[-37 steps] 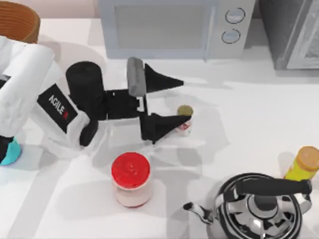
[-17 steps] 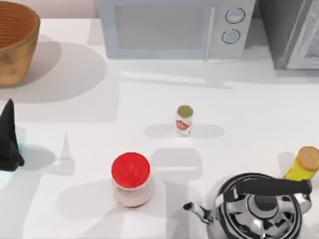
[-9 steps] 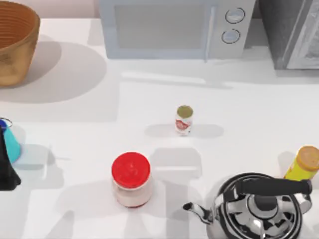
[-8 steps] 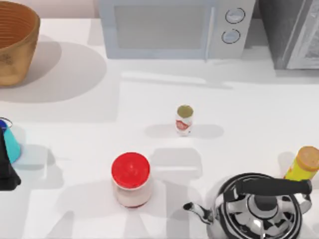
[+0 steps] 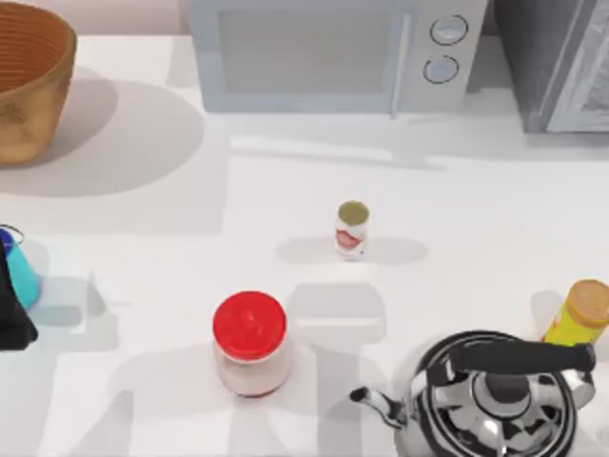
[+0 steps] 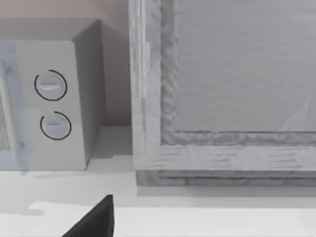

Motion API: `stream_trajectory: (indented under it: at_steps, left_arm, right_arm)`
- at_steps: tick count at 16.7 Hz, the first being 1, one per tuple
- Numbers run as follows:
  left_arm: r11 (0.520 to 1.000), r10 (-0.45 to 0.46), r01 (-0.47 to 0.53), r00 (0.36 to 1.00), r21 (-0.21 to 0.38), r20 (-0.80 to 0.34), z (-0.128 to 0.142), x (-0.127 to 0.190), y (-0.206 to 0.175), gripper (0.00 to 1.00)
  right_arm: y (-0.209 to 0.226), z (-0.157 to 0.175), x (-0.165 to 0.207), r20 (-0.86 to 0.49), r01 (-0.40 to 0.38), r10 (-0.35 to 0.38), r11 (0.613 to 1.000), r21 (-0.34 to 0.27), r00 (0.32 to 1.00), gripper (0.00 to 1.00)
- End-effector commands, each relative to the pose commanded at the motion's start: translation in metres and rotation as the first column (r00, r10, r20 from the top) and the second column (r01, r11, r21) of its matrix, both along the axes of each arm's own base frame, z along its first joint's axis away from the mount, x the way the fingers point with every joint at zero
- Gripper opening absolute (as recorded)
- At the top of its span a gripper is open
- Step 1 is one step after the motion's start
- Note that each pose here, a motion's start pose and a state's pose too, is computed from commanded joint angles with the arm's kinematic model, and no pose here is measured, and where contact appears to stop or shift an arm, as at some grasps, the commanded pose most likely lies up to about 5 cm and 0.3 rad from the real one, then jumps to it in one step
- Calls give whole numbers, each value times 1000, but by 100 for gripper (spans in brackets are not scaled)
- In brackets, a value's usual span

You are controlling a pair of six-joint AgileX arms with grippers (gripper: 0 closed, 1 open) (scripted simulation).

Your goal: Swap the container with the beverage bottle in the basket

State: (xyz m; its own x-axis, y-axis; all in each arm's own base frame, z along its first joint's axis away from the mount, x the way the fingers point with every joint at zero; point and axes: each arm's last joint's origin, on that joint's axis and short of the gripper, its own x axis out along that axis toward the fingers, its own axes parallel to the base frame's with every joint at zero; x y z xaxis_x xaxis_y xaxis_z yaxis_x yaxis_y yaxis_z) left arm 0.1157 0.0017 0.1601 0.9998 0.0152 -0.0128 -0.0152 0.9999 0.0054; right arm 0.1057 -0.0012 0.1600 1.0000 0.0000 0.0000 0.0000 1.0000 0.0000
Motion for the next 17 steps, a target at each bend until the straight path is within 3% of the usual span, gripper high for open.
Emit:
stream_trajectory:
  at_steps: [6,17]
  left_arm:
    - [1000,-11,12,998,10,-68,-13,28,6,100]
    - [999,-39,39,966,-4,-257,-74,53,20,100]
  right_arm:
    - [0,0,0,0,0,0,1000,0,1000,100]
    - [0,0,0,0,0,0,1000,0,1000,100]
